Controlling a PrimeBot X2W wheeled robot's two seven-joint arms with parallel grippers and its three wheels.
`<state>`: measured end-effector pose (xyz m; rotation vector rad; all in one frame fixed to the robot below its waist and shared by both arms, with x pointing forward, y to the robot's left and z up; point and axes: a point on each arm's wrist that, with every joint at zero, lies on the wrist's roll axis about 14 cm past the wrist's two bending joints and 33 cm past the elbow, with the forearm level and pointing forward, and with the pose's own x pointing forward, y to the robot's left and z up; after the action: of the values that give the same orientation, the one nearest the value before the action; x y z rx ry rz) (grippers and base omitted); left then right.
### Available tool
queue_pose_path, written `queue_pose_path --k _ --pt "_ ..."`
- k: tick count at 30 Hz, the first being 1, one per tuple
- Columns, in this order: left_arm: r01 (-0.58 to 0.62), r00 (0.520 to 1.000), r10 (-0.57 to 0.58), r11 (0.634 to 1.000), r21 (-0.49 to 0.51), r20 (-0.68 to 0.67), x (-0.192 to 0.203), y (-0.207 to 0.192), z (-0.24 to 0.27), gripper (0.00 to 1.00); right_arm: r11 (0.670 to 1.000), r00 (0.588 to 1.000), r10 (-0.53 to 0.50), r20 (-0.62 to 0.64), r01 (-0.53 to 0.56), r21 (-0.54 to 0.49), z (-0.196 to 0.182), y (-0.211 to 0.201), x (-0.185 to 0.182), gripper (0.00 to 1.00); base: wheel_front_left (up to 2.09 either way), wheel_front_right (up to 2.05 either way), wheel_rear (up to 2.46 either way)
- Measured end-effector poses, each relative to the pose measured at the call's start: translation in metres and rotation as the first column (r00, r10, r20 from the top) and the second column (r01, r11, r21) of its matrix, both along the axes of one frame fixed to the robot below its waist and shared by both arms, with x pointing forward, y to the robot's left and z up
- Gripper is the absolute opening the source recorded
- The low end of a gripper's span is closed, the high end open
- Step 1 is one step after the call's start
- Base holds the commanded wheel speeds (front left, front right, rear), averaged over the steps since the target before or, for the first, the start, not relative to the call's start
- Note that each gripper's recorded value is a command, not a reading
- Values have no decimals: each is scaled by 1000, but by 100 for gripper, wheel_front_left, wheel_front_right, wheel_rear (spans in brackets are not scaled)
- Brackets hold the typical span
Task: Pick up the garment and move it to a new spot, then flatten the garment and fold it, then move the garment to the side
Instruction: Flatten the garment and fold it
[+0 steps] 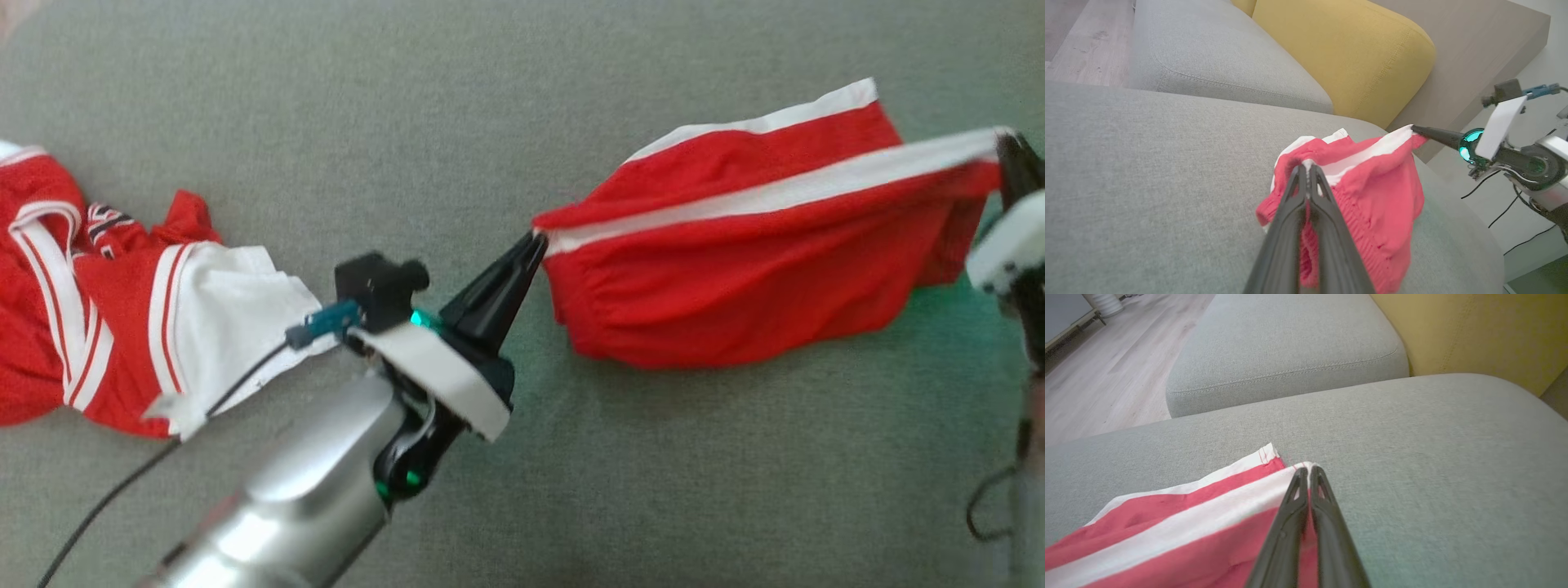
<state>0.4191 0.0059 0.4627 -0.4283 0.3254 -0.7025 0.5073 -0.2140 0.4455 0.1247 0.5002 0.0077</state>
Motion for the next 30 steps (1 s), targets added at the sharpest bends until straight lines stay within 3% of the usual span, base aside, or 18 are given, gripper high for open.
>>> queue_pose_path --k 6,7,8,9,11,12,13,14,18,23,27,30 --pt "-14 1000 14 1000 28 -12 17 7 -14 0 998 998 55 18 -54 -20 -13 23 30 0 0 0 0" --pt "-16 1000 17 999 37 -15 20 8 -18 0 998 998 60 28 -59 -14 -14 27 35 34 0 0 0" --pt "-22 1000 22 999 41 -19 22 10 -22 0 997 997 71 44 -71 -11 -15 33 39 55 0 0 0" --pt "-26 999 27 999 48 -20 23 12 -25 0 997 996 71 60 -71 -4 -15 35 43 100 0 0 0" --pt "-45 999 46 998 52 -23 27 16 -29 3 997 994 73 85 -73 -1 -16 38 47 100 0 0 0" --pt "-52 998 53 997 59 -23 27 19 -32 41 997 993 71 98 -71 -3 -16 38 48 100 0 0 0" --pt "-56 998 58 996 66 -25 26 20 -34 93 997 992 73 106 -72 -12 -17 38 47 100 0 0 0" --pt "-60 998 62 996 72 -24 26 22 -35 100 997 990 74 117 -72 -21 -16 37 46 100 0 0 0" --pt "-93 996 92 993 77 7 28 31 -27 100 998 985 69 156 -66 -20 -11 33 38 100 0 0 0" --pt "-238 963 226 969 71 149 36 55 8 100 997 994 73 84 -75 27 -35 32 0 100 0 0 0" --pt "-374 913 347 922 102 215 18 79 13 100 996 998 66 13 -66 56 -56 29 -25 100 0 0 0" --pt "-477 865 444 872 107 235 1 98 14 100 996 999 50 9 -50 76 -56 28 -22 100 0 0 0"
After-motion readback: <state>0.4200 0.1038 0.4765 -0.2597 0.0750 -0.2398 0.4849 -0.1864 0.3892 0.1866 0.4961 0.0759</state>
